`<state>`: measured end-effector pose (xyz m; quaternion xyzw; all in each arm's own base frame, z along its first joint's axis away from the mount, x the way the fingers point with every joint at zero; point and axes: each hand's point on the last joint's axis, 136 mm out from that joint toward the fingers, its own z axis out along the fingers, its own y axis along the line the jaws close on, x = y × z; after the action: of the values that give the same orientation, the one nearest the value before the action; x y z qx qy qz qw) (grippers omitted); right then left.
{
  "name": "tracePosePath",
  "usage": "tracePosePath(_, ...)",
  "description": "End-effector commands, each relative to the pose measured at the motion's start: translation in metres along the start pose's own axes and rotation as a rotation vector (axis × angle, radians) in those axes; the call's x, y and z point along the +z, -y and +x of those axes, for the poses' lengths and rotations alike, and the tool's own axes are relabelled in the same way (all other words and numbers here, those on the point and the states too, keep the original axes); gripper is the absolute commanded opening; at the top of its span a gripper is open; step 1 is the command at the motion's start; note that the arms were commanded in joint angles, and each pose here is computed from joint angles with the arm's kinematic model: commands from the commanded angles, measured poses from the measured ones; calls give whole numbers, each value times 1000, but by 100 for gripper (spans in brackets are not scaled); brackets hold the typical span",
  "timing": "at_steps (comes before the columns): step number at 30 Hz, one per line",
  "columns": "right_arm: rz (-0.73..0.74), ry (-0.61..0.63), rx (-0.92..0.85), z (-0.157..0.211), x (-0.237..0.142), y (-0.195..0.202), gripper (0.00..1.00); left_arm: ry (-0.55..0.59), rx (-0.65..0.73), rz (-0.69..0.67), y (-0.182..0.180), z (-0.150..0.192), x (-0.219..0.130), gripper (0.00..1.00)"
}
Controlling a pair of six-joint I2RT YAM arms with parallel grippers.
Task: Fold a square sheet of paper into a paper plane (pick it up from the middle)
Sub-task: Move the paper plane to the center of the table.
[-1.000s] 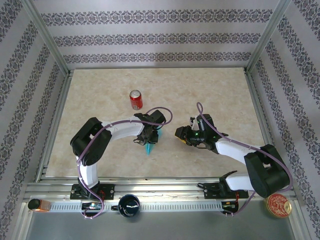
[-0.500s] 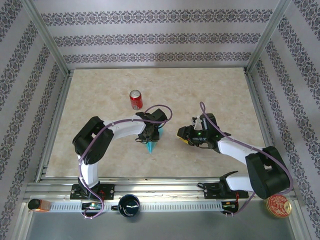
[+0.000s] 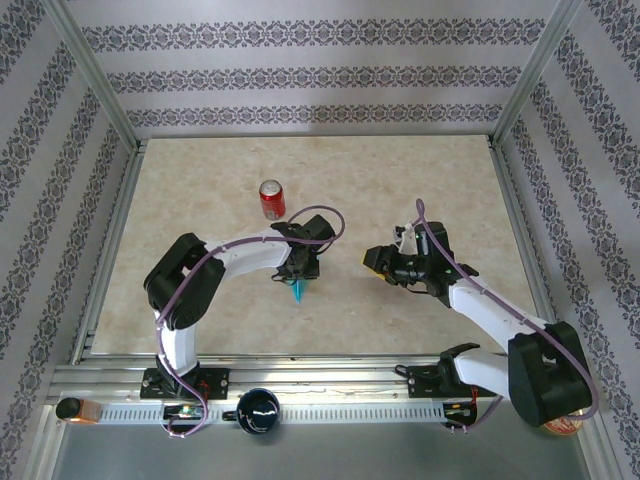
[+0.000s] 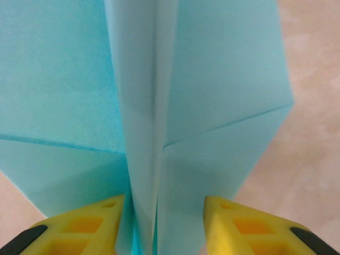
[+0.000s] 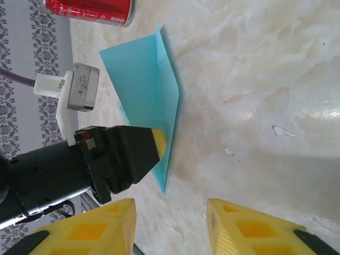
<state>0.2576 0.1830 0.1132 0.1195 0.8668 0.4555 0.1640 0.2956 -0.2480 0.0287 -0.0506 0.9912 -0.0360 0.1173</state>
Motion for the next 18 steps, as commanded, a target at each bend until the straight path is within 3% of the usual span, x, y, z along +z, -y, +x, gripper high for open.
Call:
tracePosePath(1, 14, 27, -34, -6, -9, -5, 41, 58, -38, 21, -1, -15, -28, 42)
tracePosePath(4, 48, 55, -52, -10, -17, -2, 41, 82, -39, 41, 1, -19, -42, 43)
tracePosePath(8, 197, 116, -128, -22, -38, 7, 43, 143, -33, 81, 1, -28, -67, 43)
tracePosePath(10, 244, 145, -167, -28, -49, 8, 43, 190, -29, 89, -5, -33, -80, 47)
tracePosePath(18, 306, 280, -199, -48, -76, 12, 46, 305, -88, 225, -29, -44, -110, 50)
